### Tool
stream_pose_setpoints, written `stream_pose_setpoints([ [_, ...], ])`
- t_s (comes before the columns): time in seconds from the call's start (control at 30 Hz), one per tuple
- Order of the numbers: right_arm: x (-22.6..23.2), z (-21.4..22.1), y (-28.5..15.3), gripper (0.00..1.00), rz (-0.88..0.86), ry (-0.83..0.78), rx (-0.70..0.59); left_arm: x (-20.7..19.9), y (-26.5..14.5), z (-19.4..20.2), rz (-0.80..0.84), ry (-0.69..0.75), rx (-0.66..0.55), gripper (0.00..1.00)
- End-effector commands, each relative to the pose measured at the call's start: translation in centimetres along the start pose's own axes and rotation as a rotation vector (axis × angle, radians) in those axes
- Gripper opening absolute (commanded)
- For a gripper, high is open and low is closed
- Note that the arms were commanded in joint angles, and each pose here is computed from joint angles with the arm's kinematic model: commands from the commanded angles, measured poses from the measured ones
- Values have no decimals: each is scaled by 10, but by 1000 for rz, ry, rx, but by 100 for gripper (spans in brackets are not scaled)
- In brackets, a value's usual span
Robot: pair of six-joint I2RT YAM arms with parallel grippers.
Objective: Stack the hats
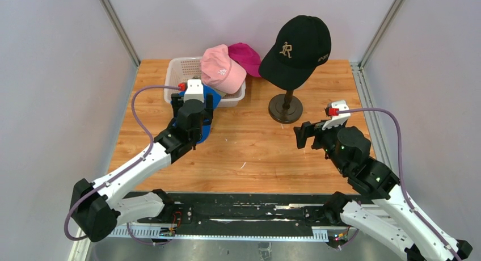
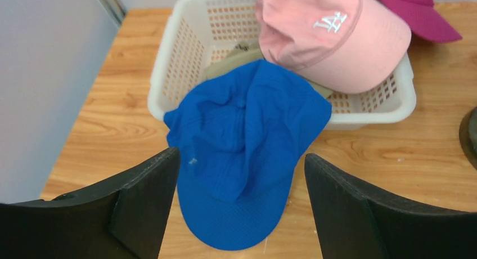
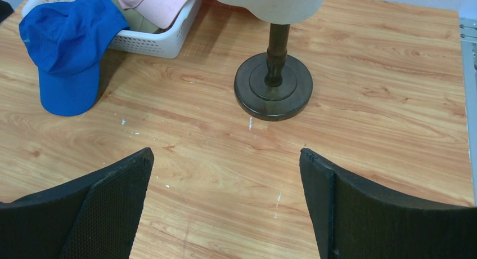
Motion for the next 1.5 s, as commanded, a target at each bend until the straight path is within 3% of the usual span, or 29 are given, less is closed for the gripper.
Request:
stream_pose_setpoints([
  [0.0, 6, 1, 4, 100, -25, 28, 1, -5, 10, 39, 22, -73, 171, 84],
  [0.1, 8, 4, 7, 100, -26, 22, 15, -9, 21, 55, 40, -89, 227, 82],
  [0.83, 6, 13, 19, 100, 4, -13, 38, 8, 85, 118, -56, -69, 293, 69],
  [0.93, 5, 13, 19, 99, 9, -13, 36, 6, 91, 121, -47, -64, 295, 62],
  [1.0, 5, 14, 19, 99, 13, -15, 38, 6, 94, 123, -45, -59, 297, 52],
  [1.1, 6, 14, 19, 99, 10, -13, 38, 6, 94, 119, -41, -53, 291, 22],
  [1.17, 6, 14, 20, 99, 11, -13, 41, 6, 92, 112, -32, -61, 276, 8],
  [1.47, 18, 16, 27, 100, -46, -16, 52, 14, 58, 39, 48, -88, 193, 0],
])
Point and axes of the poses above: each gripper's point midway between its finger pads, its own y axis out along the fingers, its own x axis along the line the jaws close on, z = x × y, the point moved 1 cm from there along -y, back along the fingers, and after that the axes turned 2 degrees about -y, right-handed, at the moved point
